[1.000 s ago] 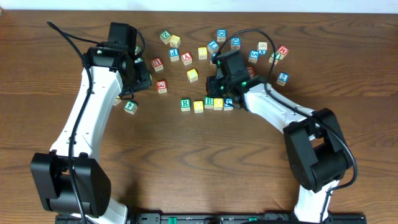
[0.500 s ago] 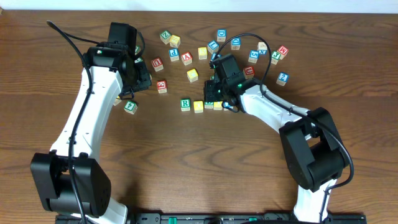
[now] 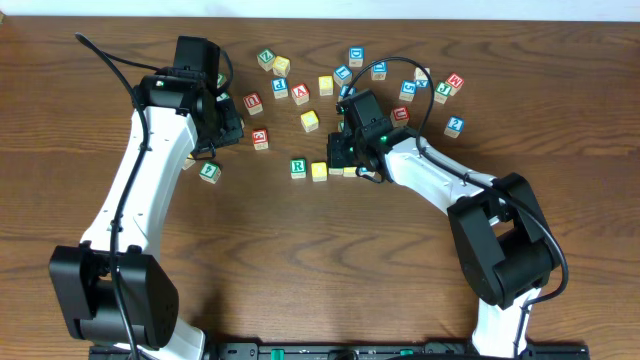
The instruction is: Spell out ROBOT
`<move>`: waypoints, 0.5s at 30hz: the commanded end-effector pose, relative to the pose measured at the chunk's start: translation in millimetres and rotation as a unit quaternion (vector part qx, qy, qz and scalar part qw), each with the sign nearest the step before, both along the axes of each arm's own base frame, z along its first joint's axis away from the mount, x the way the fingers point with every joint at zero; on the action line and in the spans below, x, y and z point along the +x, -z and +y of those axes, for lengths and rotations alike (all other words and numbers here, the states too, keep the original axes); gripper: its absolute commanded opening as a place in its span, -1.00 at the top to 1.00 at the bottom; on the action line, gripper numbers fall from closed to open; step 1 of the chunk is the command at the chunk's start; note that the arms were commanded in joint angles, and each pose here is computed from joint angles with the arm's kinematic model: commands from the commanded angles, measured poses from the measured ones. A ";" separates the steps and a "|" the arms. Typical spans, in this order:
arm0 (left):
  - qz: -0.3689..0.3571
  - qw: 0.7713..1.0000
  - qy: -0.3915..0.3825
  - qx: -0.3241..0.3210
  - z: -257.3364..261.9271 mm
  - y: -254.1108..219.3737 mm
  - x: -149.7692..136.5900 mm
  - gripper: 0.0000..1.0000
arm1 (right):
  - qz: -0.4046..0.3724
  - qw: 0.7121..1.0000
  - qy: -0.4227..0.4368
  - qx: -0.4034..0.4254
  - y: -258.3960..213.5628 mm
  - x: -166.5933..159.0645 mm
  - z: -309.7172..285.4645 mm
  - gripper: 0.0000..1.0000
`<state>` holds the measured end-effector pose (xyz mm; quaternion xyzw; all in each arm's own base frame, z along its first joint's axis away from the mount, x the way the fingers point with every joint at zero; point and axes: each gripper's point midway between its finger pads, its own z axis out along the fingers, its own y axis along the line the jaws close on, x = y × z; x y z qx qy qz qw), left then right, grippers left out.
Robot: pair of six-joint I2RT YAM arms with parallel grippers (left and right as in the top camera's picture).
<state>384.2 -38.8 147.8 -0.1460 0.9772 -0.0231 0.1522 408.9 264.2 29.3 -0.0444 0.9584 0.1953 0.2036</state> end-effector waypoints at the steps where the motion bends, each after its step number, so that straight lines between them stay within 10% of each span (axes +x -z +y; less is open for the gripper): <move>1: 0.006 1.000 -0.002 0.003 0.5 4.1 -1.1 0.38 | 0.005 1.000 0.006 -0.004 3.9 0.5 2.0 0.98; 15: 0.006 1.000 -0.002 0.003 0.5 4.1 -1.1 0.38 | 0.013 1.000 0.005 -0.007 5.9 -2.8 0.5 0.97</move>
